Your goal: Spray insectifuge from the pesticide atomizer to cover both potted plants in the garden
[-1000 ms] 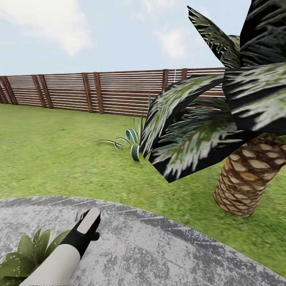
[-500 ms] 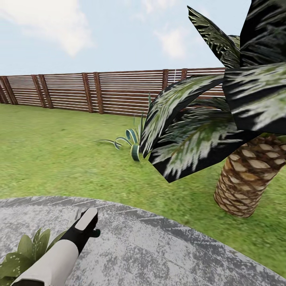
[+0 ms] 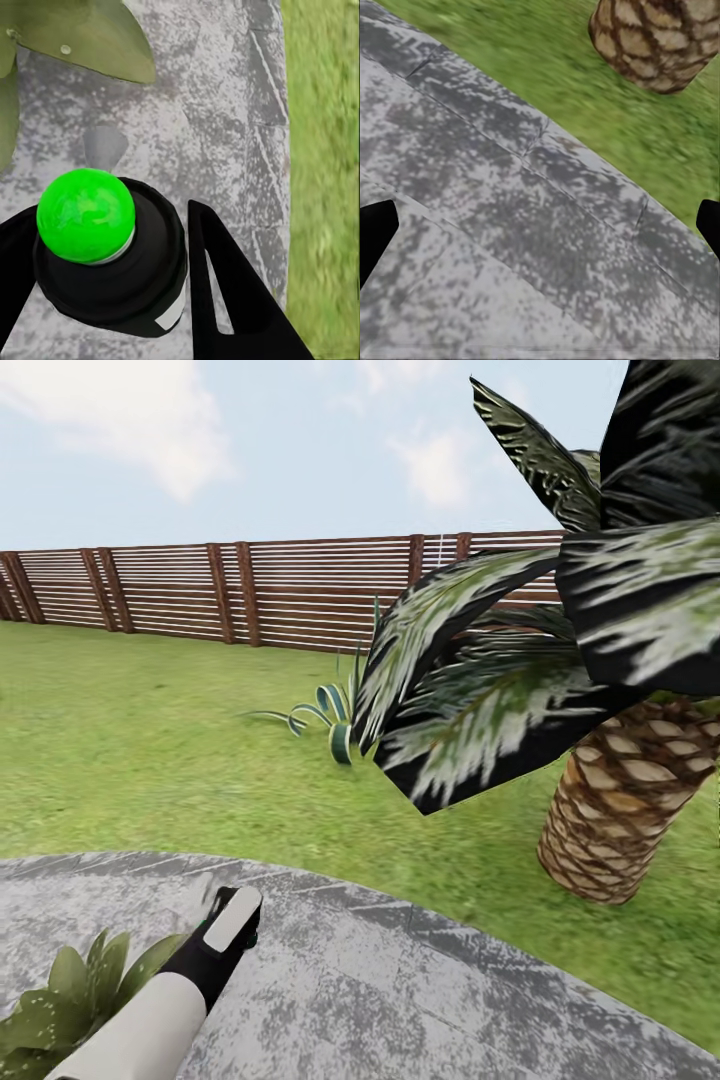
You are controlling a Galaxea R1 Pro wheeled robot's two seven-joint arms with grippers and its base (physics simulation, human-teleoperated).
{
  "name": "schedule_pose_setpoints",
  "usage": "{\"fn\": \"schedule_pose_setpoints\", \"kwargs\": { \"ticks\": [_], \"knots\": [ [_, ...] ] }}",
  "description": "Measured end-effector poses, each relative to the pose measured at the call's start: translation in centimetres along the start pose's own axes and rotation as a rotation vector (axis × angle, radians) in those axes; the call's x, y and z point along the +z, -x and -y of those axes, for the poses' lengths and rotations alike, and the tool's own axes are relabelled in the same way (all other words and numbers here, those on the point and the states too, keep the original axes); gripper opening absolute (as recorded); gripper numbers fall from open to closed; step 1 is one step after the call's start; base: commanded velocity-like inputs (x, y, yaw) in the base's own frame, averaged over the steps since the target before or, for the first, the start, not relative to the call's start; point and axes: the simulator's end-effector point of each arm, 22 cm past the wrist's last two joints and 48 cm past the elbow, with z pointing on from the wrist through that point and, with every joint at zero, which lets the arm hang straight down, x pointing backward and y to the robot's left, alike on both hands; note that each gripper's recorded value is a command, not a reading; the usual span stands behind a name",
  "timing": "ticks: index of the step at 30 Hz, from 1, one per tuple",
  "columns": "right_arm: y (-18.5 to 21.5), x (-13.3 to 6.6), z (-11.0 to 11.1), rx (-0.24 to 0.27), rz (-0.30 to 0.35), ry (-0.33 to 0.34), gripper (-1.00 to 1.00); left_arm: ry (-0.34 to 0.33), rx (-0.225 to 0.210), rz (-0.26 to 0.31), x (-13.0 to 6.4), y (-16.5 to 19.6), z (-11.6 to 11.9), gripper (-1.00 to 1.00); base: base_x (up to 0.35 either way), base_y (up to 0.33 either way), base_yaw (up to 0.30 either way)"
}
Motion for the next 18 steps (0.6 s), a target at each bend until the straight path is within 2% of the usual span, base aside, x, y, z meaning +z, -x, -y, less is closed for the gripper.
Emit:
{"fn": "schedule_pose_setpoints", "kwargs": {
  "ticks": [3,6,8,12,18],
  "knots": [
    [-0.5,-0.1,0.0,-0.001,-0.013,0.002,1.00,-0.087,0.044,-0.001,-2.2,-1.4,2.6,-1.00,-0.327,0.068,0.000],
    [-0.7,-0.1,0.0,0.002,-0.022,0.002,1.00,-0.183,0.135,0.001,-4.5,-3.3,4.8,-1.00,-0.330,0.140,0.000],
    [-0.9,0.0,0.0,0.006,-0.039,-0.001,1.00,-0.254,0.186,-0.015,-6.8,-4.9,6.2,-1.00,-0.323,0.177,0.000],
    [-1.0,0.1,0.1,0.012,-0.048,-0.007,1.00,-0.319,0.262,-0.054,-9.3,-7.2,6.6,-1.00,-0.320,0.187,0.000],
    [-1.0,0.1,0.2,0.016,-0.050,-0.013,1.00,-0.360,0.315,-0.069,-10.5,-8.7,6.9,-1.00,-0.305,0.198,0.000]
  ]
}}
